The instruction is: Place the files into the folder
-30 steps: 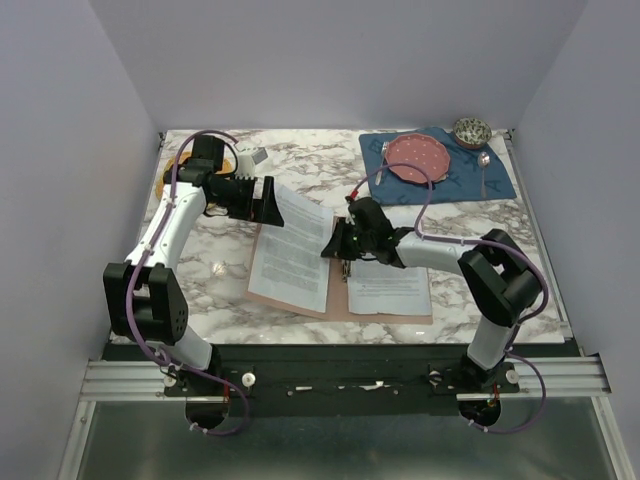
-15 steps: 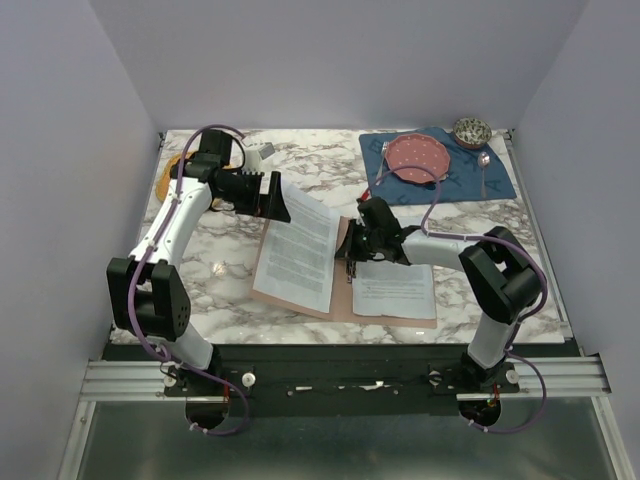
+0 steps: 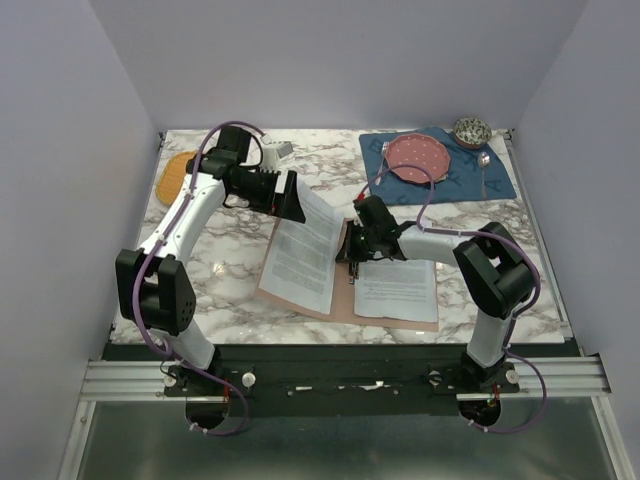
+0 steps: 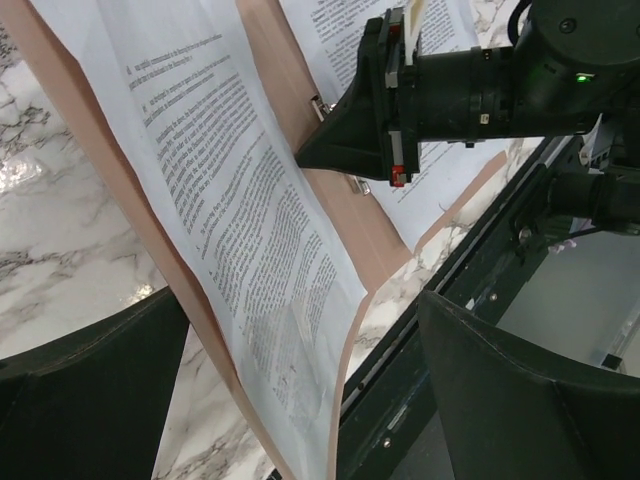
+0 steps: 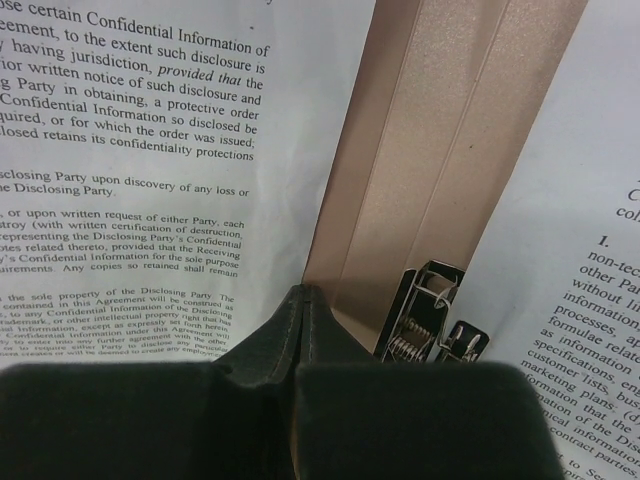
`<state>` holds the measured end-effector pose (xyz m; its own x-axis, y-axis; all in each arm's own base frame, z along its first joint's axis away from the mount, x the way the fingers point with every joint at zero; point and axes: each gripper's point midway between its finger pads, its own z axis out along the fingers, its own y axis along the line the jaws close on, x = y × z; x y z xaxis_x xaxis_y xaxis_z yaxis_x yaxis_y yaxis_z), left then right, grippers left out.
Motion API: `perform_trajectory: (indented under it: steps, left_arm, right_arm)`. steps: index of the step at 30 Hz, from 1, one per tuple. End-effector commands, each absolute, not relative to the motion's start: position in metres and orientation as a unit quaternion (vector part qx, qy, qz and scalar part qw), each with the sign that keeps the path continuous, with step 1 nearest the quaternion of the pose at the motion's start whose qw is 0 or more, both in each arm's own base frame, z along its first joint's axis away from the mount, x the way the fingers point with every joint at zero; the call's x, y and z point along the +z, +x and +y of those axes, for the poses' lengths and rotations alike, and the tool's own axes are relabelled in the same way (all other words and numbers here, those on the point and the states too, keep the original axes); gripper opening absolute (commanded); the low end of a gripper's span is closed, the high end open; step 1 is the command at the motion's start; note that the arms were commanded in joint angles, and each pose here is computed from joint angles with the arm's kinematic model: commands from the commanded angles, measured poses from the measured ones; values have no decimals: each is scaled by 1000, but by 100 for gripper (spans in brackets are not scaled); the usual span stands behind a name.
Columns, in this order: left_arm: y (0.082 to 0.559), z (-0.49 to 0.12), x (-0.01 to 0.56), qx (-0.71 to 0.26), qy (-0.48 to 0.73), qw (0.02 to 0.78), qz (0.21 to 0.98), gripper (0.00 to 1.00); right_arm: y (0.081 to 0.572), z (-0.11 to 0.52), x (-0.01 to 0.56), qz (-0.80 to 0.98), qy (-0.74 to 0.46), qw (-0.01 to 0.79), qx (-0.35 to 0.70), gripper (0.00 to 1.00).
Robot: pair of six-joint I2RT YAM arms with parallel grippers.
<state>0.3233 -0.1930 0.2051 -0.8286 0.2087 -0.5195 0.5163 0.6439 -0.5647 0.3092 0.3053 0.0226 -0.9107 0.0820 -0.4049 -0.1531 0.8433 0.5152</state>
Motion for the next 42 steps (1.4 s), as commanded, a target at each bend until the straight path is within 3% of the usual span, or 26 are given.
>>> perform_trajectory:
  steps: [1,14,23,35,42]
  left_arm:
    - [318,-211,220,-405,212,197,867,99]
    - [313,-228,241,-414,235,211,854,99]
    - [307,-240,244,-424,248,205,846,99]
    - [296,-252,253,-442,262,202,834,99]
    - [295,-251,253,-437,264,206,835,99]
  right_arm:
    - [298,295,5,951,-24,181,250,6]
    - [309,267,16,953,-17,198,227,8]
    - [304,270,-1,959,-12,166,230,6]
    - [301,309,-11,952,-9,120,283,4]
    - [298,375,-4,936,-17,94,338,3]
